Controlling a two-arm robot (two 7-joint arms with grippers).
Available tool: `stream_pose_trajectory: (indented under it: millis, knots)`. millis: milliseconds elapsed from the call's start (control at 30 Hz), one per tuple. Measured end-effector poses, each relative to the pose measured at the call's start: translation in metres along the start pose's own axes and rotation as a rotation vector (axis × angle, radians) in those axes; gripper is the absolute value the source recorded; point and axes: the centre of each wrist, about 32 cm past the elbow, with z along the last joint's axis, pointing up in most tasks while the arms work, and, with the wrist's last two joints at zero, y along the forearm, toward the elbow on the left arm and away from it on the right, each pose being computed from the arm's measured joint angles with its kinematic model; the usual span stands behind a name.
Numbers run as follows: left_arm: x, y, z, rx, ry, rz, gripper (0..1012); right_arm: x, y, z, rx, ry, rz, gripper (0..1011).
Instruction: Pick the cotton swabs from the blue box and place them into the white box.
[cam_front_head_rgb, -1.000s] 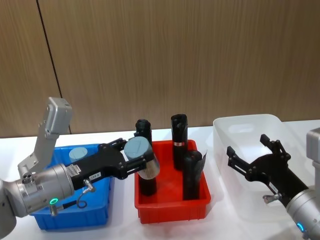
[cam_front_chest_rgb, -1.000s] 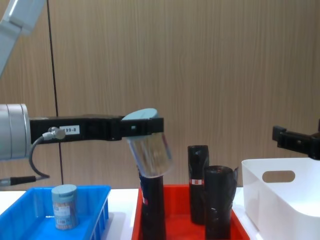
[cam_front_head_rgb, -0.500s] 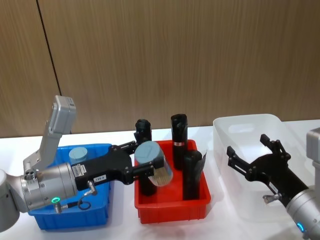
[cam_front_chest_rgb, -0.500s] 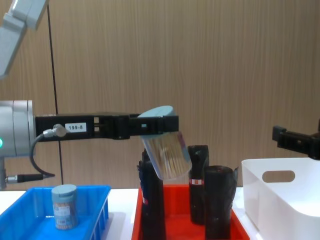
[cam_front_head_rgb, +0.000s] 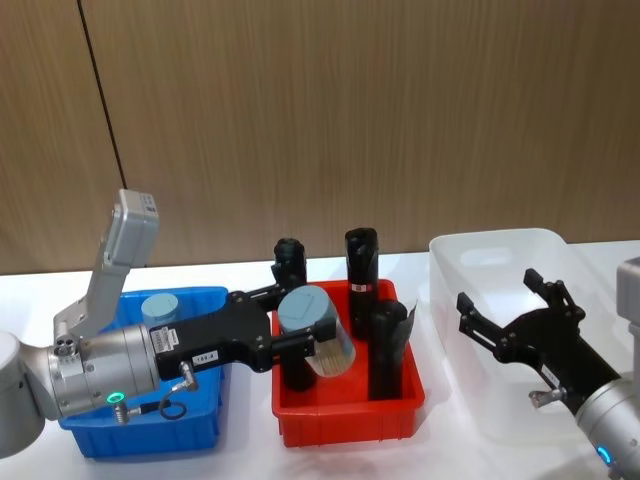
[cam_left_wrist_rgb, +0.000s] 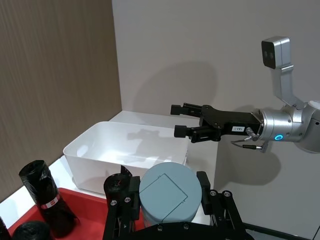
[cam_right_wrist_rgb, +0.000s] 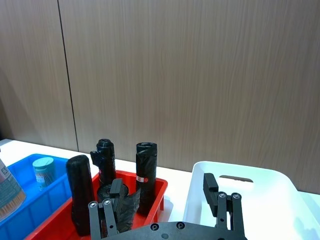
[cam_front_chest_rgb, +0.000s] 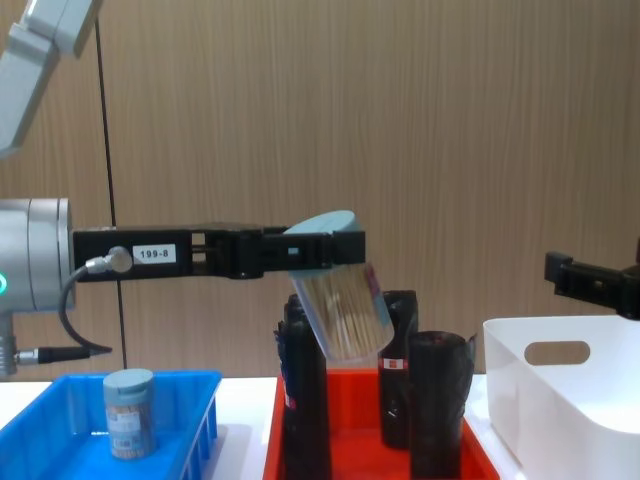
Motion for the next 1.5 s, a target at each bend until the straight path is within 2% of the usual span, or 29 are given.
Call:
stream_pose_trajectory:
  millis: [333,733,1033,1500]
  knots:
    - [0.0008,-0.0004,0.0002,-0.001,0.0,-0.012,681,0.001,0.0,0.001,-0.006,0.009,0.028,1002]
    - [0.0012,-0.0007,0.0002,-0.001,0.0,-0.018,681,0.008,0.003,0.011,-0.049,0.034,0.147,1002]
    - [0.0014,-0.0006,0.0002,0.0,0.001,-0.019,681,0.015,0.01,0.024,-0.133,0.047,0.283,1002]
    - [0.0015,-0.0006,0.0004,0.0,0.0,-0.02,681,0.019,0.029,0.041,-0.23,0.057,0.439,1002]
